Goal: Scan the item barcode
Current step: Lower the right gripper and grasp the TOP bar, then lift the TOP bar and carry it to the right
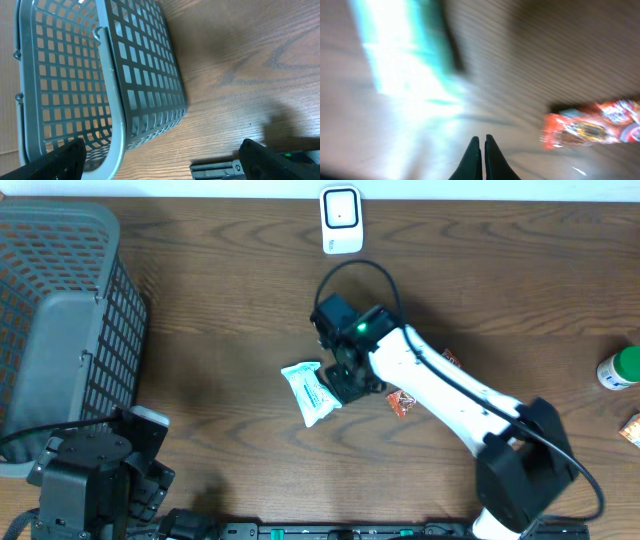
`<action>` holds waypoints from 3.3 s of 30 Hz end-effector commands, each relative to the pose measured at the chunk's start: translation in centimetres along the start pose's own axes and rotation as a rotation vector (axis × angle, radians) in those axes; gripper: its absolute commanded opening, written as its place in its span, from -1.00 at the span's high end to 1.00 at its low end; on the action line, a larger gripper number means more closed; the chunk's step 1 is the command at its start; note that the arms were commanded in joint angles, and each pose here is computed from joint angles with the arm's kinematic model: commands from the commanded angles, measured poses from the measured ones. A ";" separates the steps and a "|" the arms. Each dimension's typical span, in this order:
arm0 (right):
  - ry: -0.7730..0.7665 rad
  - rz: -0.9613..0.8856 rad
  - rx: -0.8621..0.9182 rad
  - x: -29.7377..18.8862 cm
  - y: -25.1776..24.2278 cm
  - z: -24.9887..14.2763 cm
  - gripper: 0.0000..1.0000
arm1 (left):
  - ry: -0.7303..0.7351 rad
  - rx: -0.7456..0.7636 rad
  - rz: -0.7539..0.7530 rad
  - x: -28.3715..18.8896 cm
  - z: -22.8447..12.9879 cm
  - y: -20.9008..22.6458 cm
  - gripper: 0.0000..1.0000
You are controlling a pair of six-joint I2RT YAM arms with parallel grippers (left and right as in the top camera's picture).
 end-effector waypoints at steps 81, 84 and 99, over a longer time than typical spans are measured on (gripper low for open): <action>0.381 0.310 0.172 13.4 -25.8 0.8 -0.12 | -0.002 -0.015 0.003 -0.1 0.0 0.1 -0.96; 0.385 0.298 0.187 14.4 -25.8 0.3 0.11 | -0.002 -0.015 0.003 -0.1 0.0 0.1 -0.96; 0.277 0.423 0.291 10.8 -24.3 2.4 0.97 | -0.002 -0.015 0.003 -0.1 0.0 0.1 -0.96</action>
Point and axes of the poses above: each gripper's point midway between its finger pads, its own x axis out along the fingers, its own y axis along the line the jaws close on, z = x × y, the point moved 6 cm from there along -x, back along the fingers, and after that the axes turned 14 degrees about x, right-handed, at the moved point
